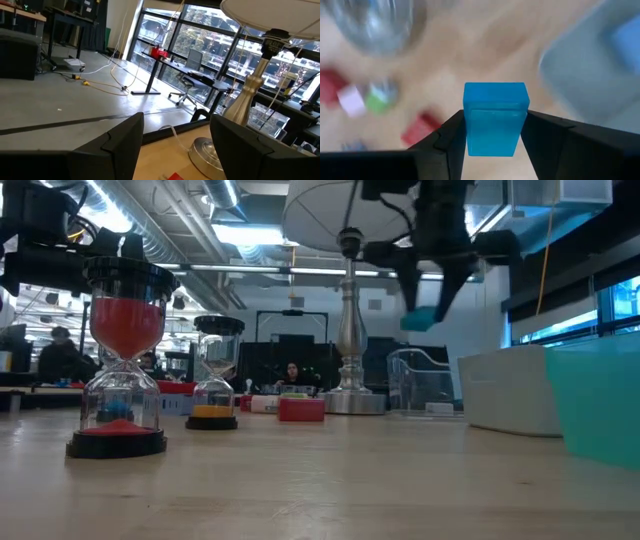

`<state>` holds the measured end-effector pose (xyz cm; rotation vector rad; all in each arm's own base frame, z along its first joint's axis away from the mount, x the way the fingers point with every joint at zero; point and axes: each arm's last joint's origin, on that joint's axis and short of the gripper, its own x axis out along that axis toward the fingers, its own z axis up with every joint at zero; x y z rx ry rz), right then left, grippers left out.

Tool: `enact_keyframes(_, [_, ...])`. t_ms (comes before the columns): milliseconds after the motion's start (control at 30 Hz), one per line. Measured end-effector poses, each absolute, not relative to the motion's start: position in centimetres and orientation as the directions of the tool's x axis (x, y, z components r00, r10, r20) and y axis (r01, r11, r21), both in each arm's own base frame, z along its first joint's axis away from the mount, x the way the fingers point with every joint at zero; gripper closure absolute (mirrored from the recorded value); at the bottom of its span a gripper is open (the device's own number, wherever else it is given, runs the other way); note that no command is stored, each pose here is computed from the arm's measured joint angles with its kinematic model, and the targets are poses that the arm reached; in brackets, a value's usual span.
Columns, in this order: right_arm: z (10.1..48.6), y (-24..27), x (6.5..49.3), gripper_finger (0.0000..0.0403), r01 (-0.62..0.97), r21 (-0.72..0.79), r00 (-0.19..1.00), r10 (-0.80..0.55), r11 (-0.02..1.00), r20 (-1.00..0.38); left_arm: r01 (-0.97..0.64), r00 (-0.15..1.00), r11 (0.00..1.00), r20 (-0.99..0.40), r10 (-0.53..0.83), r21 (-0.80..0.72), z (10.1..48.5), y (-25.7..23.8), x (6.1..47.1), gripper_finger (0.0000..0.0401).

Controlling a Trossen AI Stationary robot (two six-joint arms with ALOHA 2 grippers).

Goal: Pick & Place Office items
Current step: Put the blue timer into the transparent bin

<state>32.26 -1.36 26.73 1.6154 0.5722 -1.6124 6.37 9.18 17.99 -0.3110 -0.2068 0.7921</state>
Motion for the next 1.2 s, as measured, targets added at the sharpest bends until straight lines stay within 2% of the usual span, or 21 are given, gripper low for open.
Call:
enact_keyframes(100, [27.9, -3.2, 30.4, 0.0245, 0.746, 0.177, 0.015, -0.25, -0.642, -0.968, -0.664, 0.686, 0.66, 0.066, 0.725, -0.35, 18.0, 9.2, 6.4, 0.0175])
enact_keyframes(367, [28.7, -9.7, 26.7, 0.0243, 0.72, 0.012, -0.181, -0.205, -0.694, -0.962, -0.664, 0.686, 0.661, 0.066, 0.725, -0.35, 18.0, 9.2, 6.4, 0.0175])
enact_keyframes(600, [28.0, -14.7, 23.9, 0.0243, 0.716, -0.08, -0.265, -0.164, -0.693, -0.95, -0.664, 0.686, 0.661, 0.066, 0.725, -0.35, 18.0, 9.2, 6.4, 0.0175])
enact_keyframes(800, [25.8, -17.8, 21.7, 0.0243, 0.714, -0.116, -0.272, -0.121, -0.691, -0.955, -0.664, 0.686, 0.661, 0.066, 0.725, -0.35, 18.0, 9.2, 6.4, 0.0175])
enact_keyframes(1000, [23.6, -20.1, 20.2, 0.0242, 0.714, -0.08, -0.207, -0.1, -0.696, -0.973, -0.664, 0.686, 0.661, 0.066, 0.725, -0.35, 18.0, 9.2, 6.4, 0.0175])
enact_keyframes(1200, [22.4, -21.4, 19.6, 0.0242, 0.753, -0.026, -0.135, -0.116, -0.658, -0.984, -0.664, 0.686, 0.661, 0.066, 0.725, -0.35, 18.0, 9.2, 6.4, 0.0175])
